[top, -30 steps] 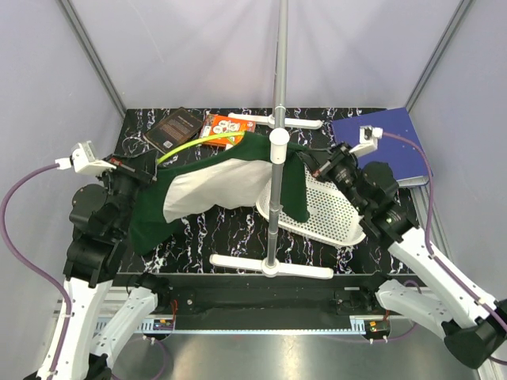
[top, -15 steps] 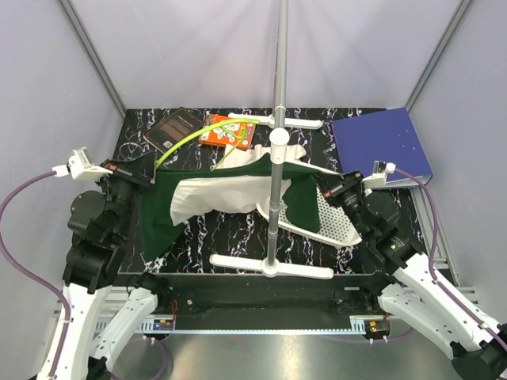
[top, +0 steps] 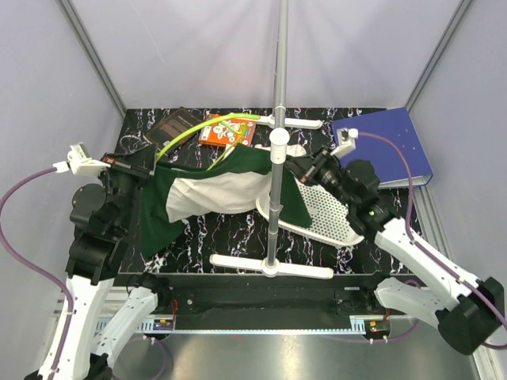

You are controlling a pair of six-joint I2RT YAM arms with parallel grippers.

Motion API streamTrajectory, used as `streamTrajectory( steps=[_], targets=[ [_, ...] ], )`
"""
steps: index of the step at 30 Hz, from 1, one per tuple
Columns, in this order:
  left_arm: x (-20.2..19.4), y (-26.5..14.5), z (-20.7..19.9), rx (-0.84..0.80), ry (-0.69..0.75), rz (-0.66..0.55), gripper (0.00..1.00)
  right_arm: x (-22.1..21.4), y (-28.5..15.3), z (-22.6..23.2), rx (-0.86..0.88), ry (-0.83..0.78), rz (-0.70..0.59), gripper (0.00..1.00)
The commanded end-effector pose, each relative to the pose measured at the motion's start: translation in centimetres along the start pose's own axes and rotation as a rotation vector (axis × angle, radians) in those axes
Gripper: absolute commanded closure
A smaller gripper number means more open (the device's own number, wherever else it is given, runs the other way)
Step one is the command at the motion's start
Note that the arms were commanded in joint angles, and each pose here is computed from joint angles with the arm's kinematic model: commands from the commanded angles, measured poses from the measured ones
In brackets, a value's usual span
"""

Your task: Remove the t-shirt from the hanger

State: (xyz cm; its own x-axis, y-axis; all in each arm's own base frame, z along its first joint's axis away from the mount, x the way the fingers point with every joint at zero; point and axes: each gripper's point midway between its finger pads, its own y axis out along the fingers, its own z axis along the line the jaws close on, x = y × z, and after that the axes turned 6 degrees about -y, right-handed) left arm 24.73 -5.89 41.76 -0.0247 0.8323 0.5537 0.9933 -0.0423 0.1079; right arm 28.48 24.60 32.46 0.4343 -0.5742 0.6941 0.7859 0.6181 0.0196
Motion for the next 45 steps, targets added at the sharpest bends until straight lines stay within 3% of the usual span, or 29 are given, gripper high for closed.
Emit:
streamTrajectory(
  steps=[1,7,11,14,17,24,28,35,45],
  targets=[
    [2.3,0.6,-6.8,-0.227,-0.187,-0.033,1.00,0.1,0.9,6.6,0.322,-0.152,0.109,1.00],
    [0.9,1.0,-11.6,-0.416,-0.382,0.113,1.00,-1.6,2.1,9.1,0.474,-0.130,0.260,1.00],
    [0.7,-0.2,-14.0,-0.504,-0.420,0.192,1.00,-0.5,2.9,8.6,0.418,-0.140,0.207,1.00],
    [1.7,-1.5,-14.3,-0.497,-0.356,0.160,1.00,1.6,3.3,7.8,0.301,-0.159,0.130,1.00],
    [2.7,-2.4,-12.6,-0.402,-0.214,0.097,1.00,4.1,3.2,6.7,0.186,-0.160,0.068,1.00],
    [2.5,-5.1,-5.4,-0.168,0.034,0.040,1.00,12.6,0.2,8.4,0.132,-0.170,-0.144,1.00],
    [2.0,-6.4,-1.5,-0.073,0.087,0.012,1.00,16.9,-1.8,11.0,0.099,-0.216,-0.238,1.00],
    [1.1,-8.3,1.4,-0.014,0.141,0.027,1.00,22.8,-3.2,12.4,-0.049,-0.301,-0.369,1.00],
    [0.6,-9.7,3.3,0.016,0.166,0.030,1.00,30.2,-6.5,20.8,0.046,-0.479,-0.519,1.00]
  ],
)
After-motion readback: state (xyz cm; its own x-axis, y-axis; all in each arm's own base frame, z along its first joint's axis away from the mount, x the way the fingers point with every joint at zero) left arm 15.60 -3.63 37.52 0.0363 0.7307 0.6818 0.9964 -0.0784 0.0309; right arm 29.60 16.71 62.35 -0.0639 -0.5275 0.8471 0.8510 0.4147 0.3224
